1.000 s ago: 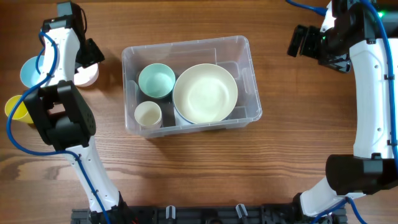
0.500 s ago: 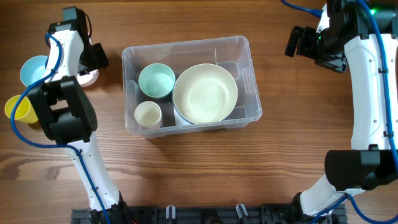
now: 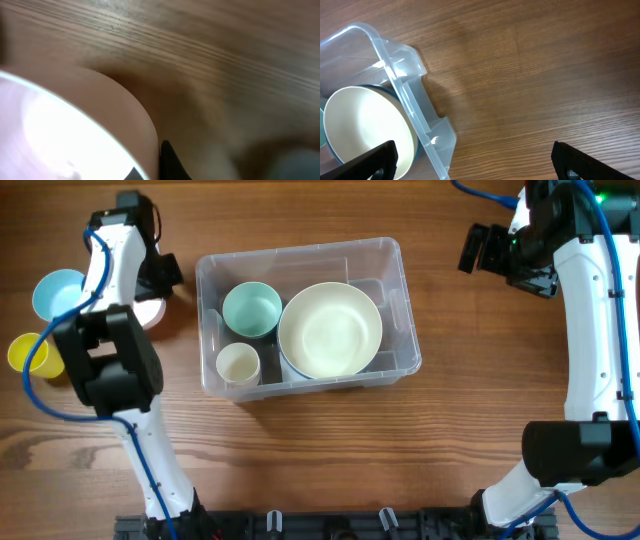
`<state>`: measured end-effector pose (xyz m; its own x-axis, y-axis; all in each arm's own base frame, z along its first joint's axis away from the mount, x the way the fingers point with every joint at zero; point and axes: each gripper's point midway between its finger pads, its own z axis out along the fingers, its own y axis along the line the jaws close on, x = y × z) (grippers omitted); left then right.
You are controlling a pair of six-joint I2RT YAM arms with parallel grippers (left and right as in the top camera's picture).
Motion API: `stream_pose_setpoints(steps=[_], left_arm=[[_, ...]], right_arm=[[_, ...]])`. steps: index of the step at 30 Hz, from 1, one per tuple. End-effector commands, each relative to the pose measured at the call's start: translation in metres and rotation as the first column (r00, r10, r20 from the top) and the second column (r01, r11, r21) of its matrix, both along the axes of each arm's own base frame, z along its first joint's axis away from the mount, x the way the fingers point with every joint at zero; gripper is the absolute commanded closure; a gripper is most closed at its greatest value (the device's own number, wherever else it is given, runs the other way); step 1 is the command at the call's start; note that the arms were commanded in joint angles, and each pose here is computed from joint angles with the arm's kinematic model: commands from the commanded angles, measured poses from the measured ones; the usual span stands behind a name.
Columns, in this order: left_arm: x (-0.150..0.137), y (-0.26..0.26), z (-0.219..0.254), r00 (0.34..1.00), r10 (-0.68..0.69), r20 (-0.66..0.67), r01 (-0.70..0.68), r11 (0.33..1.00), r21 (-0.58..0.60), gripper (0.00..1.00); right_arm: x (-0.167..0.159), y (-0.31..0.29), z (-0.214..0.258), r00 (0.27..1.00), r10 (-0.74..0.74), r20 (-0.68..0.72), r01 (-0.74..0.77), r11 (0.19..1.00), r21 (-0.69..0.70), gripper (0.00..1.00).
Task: Pack container
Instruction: 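Stack the pink bowl onto the green bowl in the container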
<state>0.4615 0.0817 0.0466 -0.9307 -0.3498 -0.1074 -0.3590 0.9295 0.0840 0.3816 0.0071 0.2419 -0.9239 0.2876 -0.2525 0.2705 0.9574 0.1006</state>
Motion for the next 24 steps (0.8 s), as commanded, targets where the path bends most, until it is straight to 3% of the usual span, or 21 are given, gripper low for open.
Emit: stream_pose_setpoints(steps=[1,5,7,11,17,21,22,23,24], left_arm=[[-0.005,-0.027,0.125,0.970,-0.048,0.239,0.041,0.999,0.032,0.96],[-0.036,-0.103,0.219,0.887,-0.208,0.413,0.204,0.977,0.053,0.96],[-0.048,-0.155,0.230,0.844,-0.315,0.434,0.323,0.945,0.056,0.96],[-0.051,-0.209,0.198,0.830,-0.427,0.360,0.441,0.896,0.046,0.96],[-0.043,-0.217,0.109,0.883,-0.450,0.134,0.454,0.891,0.003,0.96],[-0.041,-0.218,0.075,0.890,-0.454,0.053,0.455,0.891,-0.007,0.96],[-0.041,-0.218,0.074,0.887,-0.460,0.050,0.461,0.888,-0.007,0.85],[-0.041,-0.218,0.074,0.887,-0.460,0.051,0.461,0.888,-0.006,0.62],[-0.041,-0.218,0.076,0.886,-0.460,0.054,0.461,0.888,-0.005,0.51]], right_arm=[[0.000,0.002,-0.006,1.000,0.017,-0.021,-0.017,1.000,-0.002,0.00],[0.000,0.002,-0.007,1.000,0.016,-0.023,-0.017,1.000,-0.001,0.00],[0.000,0.002,-0.007,1.000,0.017,-0.024,-0.017,1.000,-0.001,0.00],[-0.003,0.002,-0.007,0.999,0.017,-0.034,-0.017,1.000,-0.001,0.00],[-0.004,0.002,-0.007,0.999,0.017,-0.037,-0.017,1.000,-0.001,0.00],[-0.004,0.002,-0.007,0.999,0.017,-0.037,-0.017,1.000,-0.001,0.00],[-0.004,0.002,-0.007,0.999,0.017,-0.037,-0.017,1.000,-0.001,0.00],[-0.004,0.002,-0.007,0.999,0.017,-0.037,-0.017,1.000,-0.001,0.00],[-0.004,0.002,-0.007,0.999,0.017,-0.037,-0.017,1.000,-0.001,0.01]])
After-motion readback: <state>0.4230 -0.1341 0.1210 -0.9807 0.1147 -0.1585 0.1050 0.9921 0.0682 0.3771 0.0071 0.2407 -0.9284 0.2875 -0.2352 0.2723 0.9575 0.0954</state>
